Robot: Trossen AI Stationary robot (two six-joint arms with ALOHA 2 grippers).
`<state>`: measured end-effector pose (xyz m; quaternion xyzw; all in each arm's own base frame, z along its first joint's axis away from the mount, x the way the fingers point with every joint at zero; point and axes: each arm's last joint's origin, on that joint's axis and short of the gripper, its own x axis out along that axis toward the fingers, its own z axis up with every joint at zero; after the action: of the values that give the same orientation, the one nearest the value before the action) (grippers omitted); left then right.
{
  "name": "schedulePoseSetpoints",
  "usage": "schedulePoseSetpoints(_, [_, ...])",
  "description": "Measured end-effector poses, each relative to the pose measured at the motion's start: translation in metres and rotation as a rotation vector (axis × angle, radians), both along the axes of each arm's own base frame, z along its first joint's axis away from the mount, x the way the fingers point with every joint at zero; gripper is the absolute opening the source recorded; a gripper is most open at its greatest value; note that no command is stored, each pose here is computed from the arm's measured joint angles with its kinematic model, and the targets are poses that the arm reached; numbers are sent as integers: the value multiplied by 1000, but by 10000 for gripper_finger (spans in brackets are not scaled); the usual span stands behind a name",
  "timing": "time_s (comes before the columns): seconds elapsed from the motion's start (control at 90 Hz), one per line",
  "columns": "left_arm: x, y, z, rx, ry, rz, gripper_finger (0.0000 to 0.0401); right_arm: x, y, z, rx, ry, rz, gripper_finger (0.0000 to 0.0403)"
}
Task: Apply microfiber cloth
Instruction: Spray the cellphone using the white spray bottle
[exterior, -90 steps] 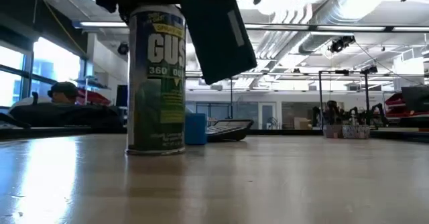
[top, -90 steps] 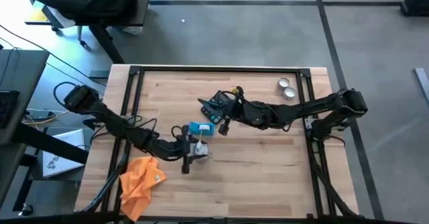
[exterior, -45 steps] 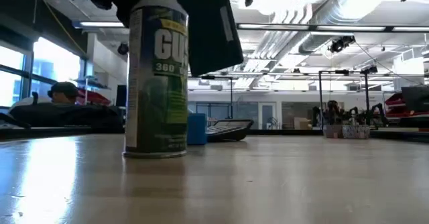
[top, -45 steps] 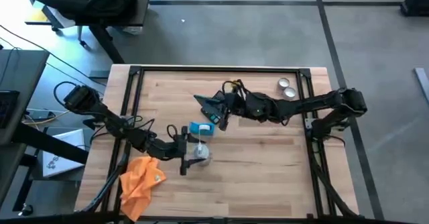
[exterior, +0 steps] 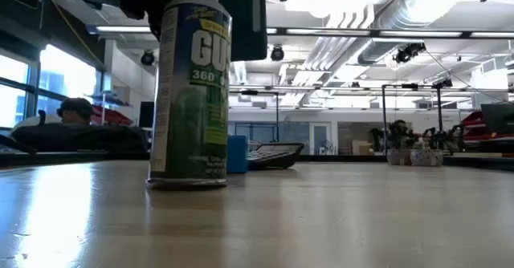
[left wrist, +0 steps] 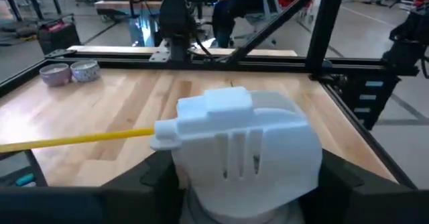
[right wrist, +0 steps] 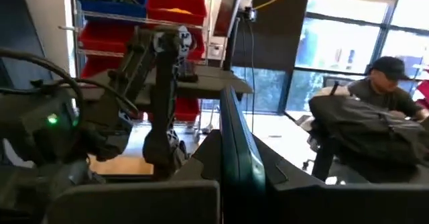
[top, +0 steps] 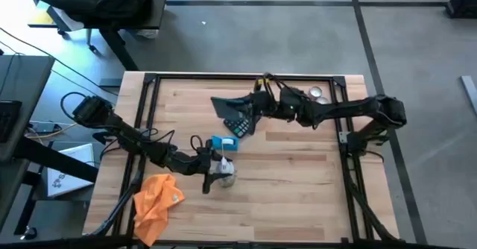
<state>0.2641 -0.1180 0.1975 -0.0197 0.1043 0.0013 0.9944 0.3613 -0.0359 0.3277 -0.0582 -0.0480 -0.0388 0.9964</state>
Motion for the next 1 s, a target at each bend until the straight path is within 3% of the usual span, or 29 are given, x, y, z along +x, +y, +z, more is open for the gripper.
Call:
schedulePoseSetpoints(0.133, [0,-2,0,13,-5,-53,194,4,-5,-3,-11,-19,80,1])
schedulePoseSetpoints(0.4, [0,-3,1,18,-18,-101,240,15,-12,-23,40,15,168,1])
schedulePoseSetpoints(0.5, [0,-3,-1,21,0,-94,230,15,-12,-21,71,4,176,1])
schedulePoseSetpoints(0.611, [0,-3,1,16,-5,-129,188,15,-12,-25,98,43,178,1])
schedulePoseSetpoints(0.922, [0,-5,1,6,-8,-163,188,11,-11,-13,108,-39,183,1])
schedulePoseSetpoints(1.0, [0,-5,1,6,-9,-162,214,11,-11,-13,140,-29,187,1])
